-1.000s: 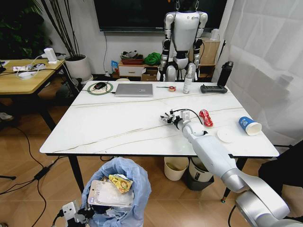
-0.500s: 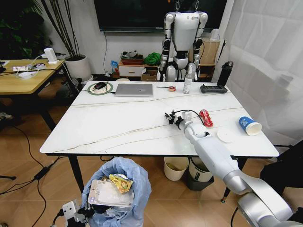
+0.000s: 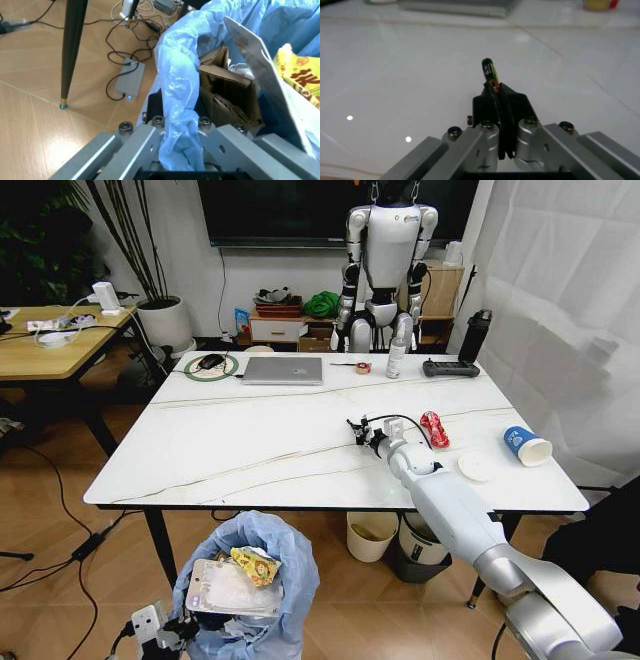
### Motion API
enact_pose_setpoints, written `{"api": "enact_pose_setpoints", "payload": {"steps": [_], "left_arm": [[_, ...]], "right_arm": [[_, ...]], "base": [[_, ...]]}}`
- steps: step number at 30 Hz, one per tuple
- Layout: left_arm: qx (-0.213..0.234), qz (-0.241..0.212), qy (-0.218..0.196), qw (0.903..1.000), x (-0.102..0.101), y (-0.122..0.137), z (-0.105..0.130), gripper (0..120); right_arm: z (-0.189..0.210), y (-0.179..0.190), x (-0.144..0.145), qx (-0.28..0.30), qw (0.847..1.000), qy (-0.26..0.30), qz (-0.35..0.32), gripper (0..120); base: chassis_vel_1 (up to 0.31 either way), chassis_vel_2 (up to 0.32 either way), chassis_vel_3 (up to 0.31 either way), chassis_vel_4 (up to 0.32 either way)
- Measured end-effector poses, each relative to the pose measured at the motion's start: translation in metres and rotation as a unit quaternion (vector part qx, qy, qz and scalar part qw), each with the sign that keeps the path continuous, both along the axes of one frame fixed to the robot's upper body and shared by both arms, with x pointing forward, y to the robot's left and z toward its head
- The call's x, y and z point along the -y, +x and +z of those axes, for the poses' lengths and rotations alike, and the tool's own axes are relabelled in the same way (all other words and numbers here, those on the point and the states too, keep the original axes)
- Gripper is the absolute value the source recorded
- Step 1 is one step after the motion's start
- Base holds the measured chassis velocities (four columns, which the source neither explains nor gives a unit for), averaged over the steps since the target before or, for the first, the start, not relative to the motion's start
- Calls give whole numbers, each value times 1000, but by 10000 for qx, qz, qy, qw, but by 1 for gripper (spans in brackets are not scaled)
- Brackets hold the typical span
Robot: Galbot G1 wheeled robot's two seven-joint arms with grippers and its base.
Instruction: Pick up the trash bin and place the trash from the table into it.
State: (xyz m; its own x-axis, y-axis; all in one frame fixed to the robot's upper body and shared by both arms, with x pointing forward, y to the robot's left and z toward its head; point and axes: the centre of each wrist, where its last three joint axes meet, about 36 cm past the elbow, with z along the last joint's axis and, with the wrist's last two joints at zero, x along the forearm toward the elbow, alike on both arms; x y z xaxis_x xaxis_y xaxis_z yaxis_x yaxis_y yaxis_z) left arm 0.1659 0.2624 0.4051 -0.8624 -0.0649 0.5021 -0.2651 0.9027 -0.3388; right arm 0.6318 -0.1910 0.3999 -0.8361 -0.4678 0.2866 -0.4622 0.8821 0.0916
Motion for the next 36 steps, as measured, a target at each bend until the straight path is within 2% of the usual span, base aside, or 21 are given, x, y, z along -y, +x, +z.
{"api": "enact_pose_setpoints", "payload": {"steps": [2, 4, 6, 9, 11, 12, 13, 15, 19, 23, 28, 35, 36], "left_arm": [[10, 4, -10, 10000, 0, 0, 0, 0], [25, 14, -18, 10000, 0, 1, 1, 0], [26, 18, -16, 10000, 0, 1, 1, 0], [35, 29, -5, 10000, -2, 1, 2, 0], [48, 47, -5, 10000, -3, 2, 3, 0], [54, 56, -4, 10000, -3, 2, 3, 0], [54, 56, -4, 10000, -3, 2, 3, 0], [65, 68, 4, 10000, -5, 4, 3, 0], [77, 75, -13, 9999, -6, 7, 3, 0], [102, 58, -22, 9999, -5, 7, 6, 0], [115, 45, -21, 9999, -5, 8, 7, 0], [93, 19, -48, 9999, -3, 10, 2, 0], [93, 19, -48, 9999, -3, 10, 2, 0]], "right_arm": [[20, -18, -8, 383, 9976, 383, 439, 0], [44, -47, -10, 700, 9870, 961, 1077, 0], [48, -55, -11, 772, 9834, 1068, 1251, 0], [64, -93, -17, 1091, 9654, 1251, 2013, 0], [69, -140, -33, 1168, 9455, 1376, 2709, 0], [66, -162, -41, 1125, 9380, 1402, 2965, 0], [66, -162, -41, 1125, 9380, 1402, 2965, 0], [50, -199, -53, 950, 9280, 1365, 3335, 0], [20, -246, -70, 702, 9185, 1207, 3699, 0], [0, -261, -75, 623, 9179, 1125, 3755, 0], [-5, -260, -76, 610, 9230, 1037, 3656, 3], [1, -259, -67, 548, 9347, 958, 3379, 30], [1, -259, -67, 548, 9347, 958, 3379, 30]], "base": [[0, 0, 0, 0], [0, 0, 0, 0], [0, 0, 0, 0], [0, 0, 0, 0], [0, 0, 0, 0], [0, 0, 0, 0], [0, 0, 0, 0], [0, 0, 0, 0], [0, 0, 0, 0], [0, 0, 0, 0], [0, 0, 0, 0], [0, 0, 0, 0], [0, 0, 0, 0]]}}
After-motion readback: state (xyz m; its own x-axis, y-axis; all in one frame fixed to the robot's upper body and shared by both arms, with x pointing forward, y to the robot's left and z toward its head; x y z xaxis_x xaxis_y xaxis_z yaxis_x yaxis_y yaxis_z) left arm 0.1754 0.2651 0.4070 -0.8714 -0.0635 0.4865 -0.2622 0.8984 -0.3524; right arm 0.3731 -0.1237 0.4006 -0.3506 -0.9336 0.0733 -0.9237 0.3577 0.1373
